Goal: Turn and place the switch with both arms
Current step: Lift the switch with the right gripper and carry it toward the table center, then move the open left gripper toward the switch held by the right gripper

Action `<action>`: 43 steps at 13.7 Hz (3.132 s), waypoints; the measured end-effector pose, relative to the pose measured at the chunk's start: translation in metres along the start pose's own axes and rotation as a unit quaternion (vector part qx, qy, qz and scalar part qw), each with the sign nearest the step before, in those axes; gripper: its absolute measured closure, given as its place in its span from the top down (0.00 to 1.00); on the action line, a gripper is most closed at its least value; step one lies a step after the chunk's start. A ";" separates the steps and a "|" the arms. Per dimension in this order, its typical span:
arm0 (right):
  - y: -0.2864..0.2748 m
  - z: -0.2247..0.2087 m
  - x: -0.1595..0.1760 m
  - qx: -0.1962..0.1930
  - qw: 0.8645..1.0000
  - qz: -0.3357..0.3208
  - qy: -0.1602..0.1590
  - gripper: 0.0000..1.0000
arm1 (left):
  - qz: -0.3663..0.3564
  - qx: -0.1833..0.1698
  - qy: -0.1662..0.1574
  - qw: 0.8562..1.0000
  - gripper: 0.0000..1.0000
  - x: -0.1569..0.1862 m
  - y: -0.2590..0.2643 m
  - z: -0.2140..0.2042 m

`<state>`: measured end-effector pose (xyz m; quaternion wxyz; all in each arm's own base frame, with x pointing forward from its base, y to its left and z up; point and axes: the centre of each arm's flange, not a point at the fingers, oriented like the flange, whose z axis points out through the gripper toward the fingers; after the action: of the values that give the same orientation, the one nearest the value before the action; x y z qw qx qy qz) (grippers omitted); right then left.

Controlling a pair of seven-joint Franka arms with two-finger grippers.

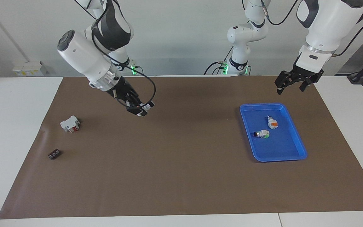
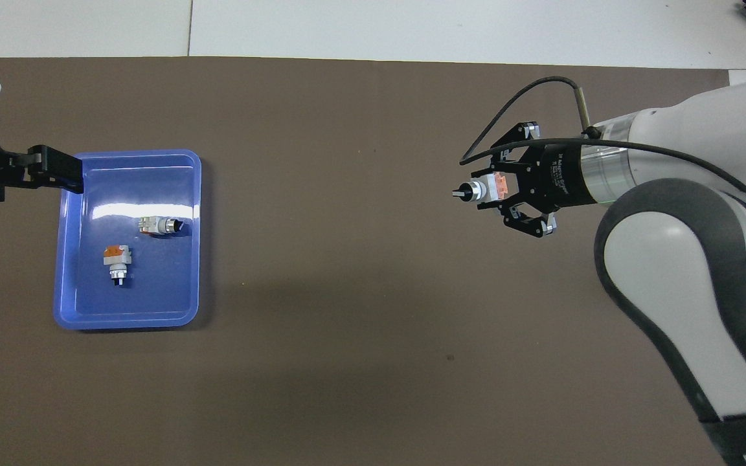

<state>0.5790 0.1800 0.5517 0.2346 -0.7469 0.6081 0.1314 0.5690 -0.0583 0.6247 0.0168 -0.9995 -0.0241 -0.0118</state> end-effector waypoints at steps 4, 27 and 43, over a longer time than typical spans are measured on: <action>0.003 -0.007 -0.082 0.013 0.998 0.053 -0.044 0.41 | 0.000 0.000 0.001 1.000 1.00 0.000 0.000 0.000; 0.028 0.063 -0.199 0.037 0.994 0.052 -0.093 0.41 | -0.343 -0.287 -0.168 0.879 0.92 -0.016 0.014 -0.032; 0.028 0.063 -0.199 0.037 0.994 0.053 -0.093 0.41 | -0.662 -0.259 -0.317 0.628 0.41 -0.044 0.078 -0.014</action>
<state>0.5122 0.3761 0.5886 0.3103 -0.6893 0.6266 0.1896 0.5290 -0.1386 0.6355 -0.2638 -0.6199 -0.6789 0.2919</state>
